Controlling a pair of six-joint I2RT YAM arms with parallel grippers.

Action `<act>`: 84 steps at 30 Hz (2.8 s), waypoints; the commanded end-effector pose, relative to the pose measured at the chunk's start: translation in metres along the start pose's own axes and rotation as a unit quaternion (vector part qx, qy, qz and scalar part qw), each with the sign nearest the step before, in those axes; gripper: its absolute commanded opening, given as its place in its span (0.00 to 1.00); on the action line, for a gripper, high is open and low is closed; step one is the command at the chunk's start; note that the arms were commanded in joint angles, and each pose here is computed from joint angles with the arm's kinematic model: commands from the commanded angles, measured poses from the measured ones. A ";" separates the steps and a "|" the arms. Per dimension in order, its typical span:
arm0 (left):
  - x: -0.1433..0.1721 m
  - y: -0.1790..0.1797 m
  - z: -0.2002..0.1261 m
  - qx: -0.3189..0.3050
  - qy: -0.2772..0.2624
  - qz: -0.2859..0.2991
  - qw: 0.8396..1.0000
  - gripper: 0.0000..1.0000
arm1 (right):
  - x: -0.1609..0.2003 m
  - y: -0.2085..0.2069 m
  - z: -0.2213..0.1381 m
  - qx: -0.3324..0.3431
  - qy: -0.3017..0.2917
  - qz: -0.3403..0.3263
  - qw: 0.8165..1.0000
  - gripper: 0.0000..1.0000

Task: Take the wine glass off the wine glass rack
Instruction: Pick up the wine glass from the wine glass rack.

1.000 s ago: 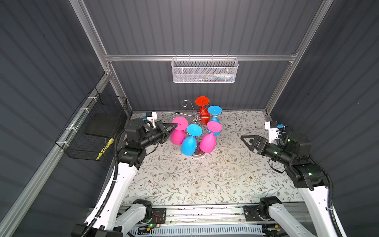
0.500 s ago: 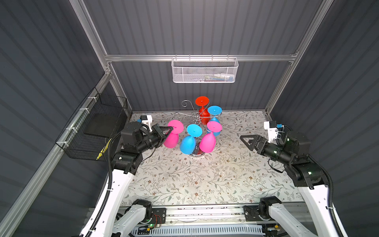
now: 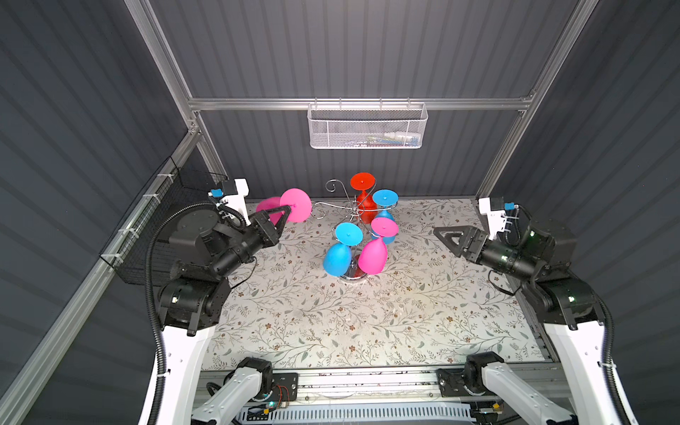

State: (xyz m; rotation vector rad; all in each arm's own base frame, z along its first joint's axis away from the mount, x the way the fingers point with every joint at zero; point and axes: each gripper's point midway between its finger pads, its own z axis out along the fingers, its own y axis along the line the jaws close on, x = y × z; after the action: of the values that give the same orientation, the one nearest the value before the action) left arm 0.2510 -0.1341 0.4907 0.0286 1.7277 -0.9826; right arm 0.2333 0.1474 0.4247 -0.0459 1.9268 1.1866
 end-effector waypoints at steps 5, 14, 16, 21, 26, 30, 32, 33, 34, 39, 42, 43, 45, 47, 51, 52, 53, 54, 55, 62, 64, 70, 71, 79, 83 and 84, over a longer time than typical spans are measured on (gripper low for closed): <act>-0.026 -0.054 0.014 0.128 -0.018 0.162 0.978 0.00 | -0.018 0.068 0.007 -0.130 0.036 -0.029 0.990 0.82; -0.002 -0.094 0.035 0.218 -0.016 0.284 0.934 0.00 | -0.019 0.101 0.036 -0.179 0.092 -0.052 0.978 0.68; 0.011 -0.103 0.041 0.226 -0.009 0.314 0.922 0.00 | -0.019 0.102 0.040 -0.183 0.096 -0.051 0.977 0.67; 0.058 -0.125 0.059 0.242 0.025 0.400 0.883 0.00 | -0.022 0.103 0.043 -0.186 0.104 -0.053 0.976 0.68; 0.105 -0.143 0.074 0.225 0.042 0.503 0.834 0.00 | -0.019 0.100 0.041 -0.168 0.112 -0.067 0.977 0.67; 0.133 -0.149 0.083 0.210 0.052 0.561 0.799 0.00 | -0.011 0.094 0.042 -0.165 0.126 -0.057 0.977 0.63; 0.142 -0.152 0.086 0.203 0.047 0.584 0.785 0.00 | -0.004 0.087 0.042 -0.155 0.131 -0.053 0.978 0.60; 0.145 -0.155 0.087 0.201 0.042 0.593 0.779 0.00 | -0.001 0.083 0.042 -0.147 0.134 -0.051 0.979 0.60; 0.148 -0.155 0.088 0.196 0.037 0.602 0.773 0.00 | 0.003 0.077 0.042 -0.137 0.137 -0.051 0.980 0.59; 0.169 -0.160 0.094 0.180 0.037 0.653 0.735 0.00 | 0.017 0.062 0.039 -0.104 0.151 -0.049 0.982 0.54; 0.176 -0.163 0.096 0.182 0.034 0.659 0.729 0.00 | 0.022 0.055 0.037 -0.091 0.151 -0.049 0.983 0.51; 0.177 -0.164 0.097 0.181 0.031 0.661 0.727 0.00 | 0.024 0.052 0.038 -0.086 0.152 -0.046 0.983 0.49; 0.179 -0.166 0.098 0.180 0.029 0.664 0.725 0.00 | 0.029 0.048 0.038 -0.082 0.155 -0.043 0.984 0.46; 0.182 -0.167 0.098 0.181 0.031 0.665 0.724 0.00 | 0.033 0.044 0.040 -0.080 0.159 -0.037 0.983 0.42; 0.188 -0.169 0.099 0.185 0.036 0.667 0.721 0.00 | 0.037 0.048 0.036 -0.085 0.151 -0.041 0.984 0.36; 0.191 -0.170 0.100 0.186 0.037 0.667 0.721 0.00 | 0.037 0.047 0.036 -0.083 0.149 -0.042 0.984 0.33; 0.192 -0.171 0.100 0.187 0.038 0.668 0.719 0.00 | 0.038 0.045 0.037 -0.079 0.148 -0.041 0.985 0.30; 0.195 -0.172 0.100 0.189 0.038 0.669 0.718 0.00 | 0.038 0.044 0.038 -0.077 0.147 -0.041 0.985 0.27; 0.197 -0.174 0.099 0.190 0.038 0.670 0.716 0.00 | 0.038 0.043 0.039 -0.076 0.146 -0.040 0.986 0.22; 0.202 -0.180 0.097 0.190 0.036 0.668 0.718 0.00 | 0.040 0.041 0.040 -0.076 0.139 -0.033 0.987 0.00; 0.202 -0.180 0.097 0.190 0.034 0.662 0.724 0.00 | 0.040 0.039 0.040 -0.071 0.135 -0.034 0.988 0.00; 0.181 -0.174 0.094 0.147 0.025 0.593 0.791 0.84 | 0.038 0.034 0.034 -0.051 0.116 -0.059 0.990 0.00; 0.173 -0.171 0.092 0.133 0.022 0.571 0.810 0.97 | 0.037 0.032 0.033 -0.043 0.113 -0.068 0.990 0.00; 0.140 -0.158 0.069 0.101 0.008 0.423 0.901 1.00 | 0.029 0.005 0.030 0.034 0.099 -0.162 0.981 0.00; 0.137 -0.158 0.065 0.143 0.051 0.338 0.929 1.00 | 0.026 -0.007 0.030 0.061 0.090 -0.213 0.971 0.00; 0.136 -0.157 0.066 0.166 0.069 0.306 0.935 1.00 | 0.025 -0.010 0.029 0.066 0.086 -0.227 0.968 0.00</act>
State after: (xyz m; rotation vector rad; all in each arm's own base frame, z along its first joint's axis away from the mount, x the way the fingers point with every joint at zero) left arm 0.1757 -0.3382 0.4659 0.8915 1.4058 -0.5554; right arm 0.2368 0.1825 0.3949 -0.4339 2.0470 0.9066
